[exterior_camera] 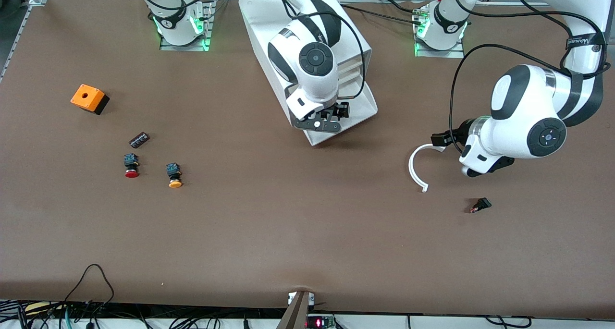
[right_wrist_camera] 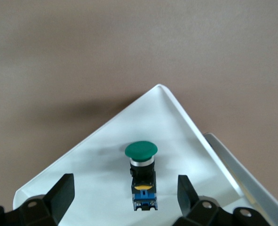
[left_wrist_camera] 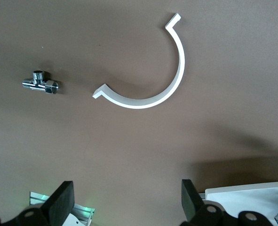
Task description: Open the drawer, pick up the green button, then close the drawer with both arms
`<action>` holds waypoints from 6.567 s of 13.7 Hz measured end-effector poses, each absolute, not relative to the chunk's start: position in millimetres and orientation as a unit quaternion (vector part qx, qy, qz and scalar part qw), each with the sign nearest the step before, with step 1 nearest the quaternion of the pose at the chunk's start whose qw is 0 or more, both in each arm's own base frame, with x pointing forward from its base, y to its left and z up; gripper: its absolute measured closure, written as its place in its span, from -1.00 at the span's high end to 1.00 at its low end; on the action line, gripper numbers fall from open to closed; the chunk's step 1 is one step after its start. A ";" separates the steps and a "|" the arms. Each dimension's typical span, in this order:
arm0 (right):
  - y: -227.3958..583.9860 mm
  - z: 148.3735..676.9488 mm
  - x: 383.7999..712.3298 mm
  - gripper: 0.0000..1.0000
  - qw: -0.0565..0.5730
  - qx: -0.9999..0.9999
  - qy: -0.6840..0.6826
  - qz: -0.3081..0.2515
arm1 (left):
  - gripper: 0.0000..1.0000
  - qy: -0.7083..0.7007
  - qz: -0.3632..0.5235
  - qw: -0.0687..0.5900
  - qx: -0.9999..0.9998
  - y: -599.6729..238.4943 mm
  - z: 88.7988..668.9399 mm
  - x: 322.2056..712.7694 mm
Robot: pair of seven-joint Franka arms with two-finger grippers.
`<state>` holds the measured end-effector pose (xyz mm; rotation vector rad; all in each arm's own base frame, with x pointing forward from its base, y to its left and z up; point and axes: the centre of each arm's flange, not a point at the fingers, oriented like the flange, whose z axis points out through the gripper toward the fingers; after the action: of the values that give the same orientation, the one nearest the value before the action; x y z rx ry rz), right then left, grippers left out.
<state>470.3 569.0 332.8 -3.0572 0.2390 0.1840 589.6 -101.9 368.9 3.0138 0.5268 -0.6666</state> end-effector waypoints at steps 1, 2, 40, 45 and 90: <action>571.4 327.6 467.1 0.95 0.032 -0.994 0.079 0.064 | 1.00 0.167 -0.213 0.005 0.963 -103.2 368.3 589.4; 573.7 320.9 464.1 0.94 0.029 -0.994 0.080 0.067 | 1.00 0.166 -0.214 0.005 0.963 -104.6 368.0 589.2; 170.7 386.2 642.1 -0.34 0.020 -0.980 -0.154 0.124 | 1.00 0.245 -0.112 0.010 0.963 -259.3 343.5 577.2; 55.4 309.1 650.1 -0.34 -0.005 -0.979 -0.189 0.072 | 1.00 0.231 -0.042 0.010 0.972 -307.6 310.7 557.1; 15.6 606.7 554.8 0.98 -0.010 -0.967 -0.254 -0.018 | 1.00 0.148 -0.097 0.000 0.984 -286.2 349.7 582.4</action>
<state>554.8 15.6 606.7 -3.0576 -0.8020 -0.0559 582.4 -286.2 349.7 3.0926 0.4638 -0.3038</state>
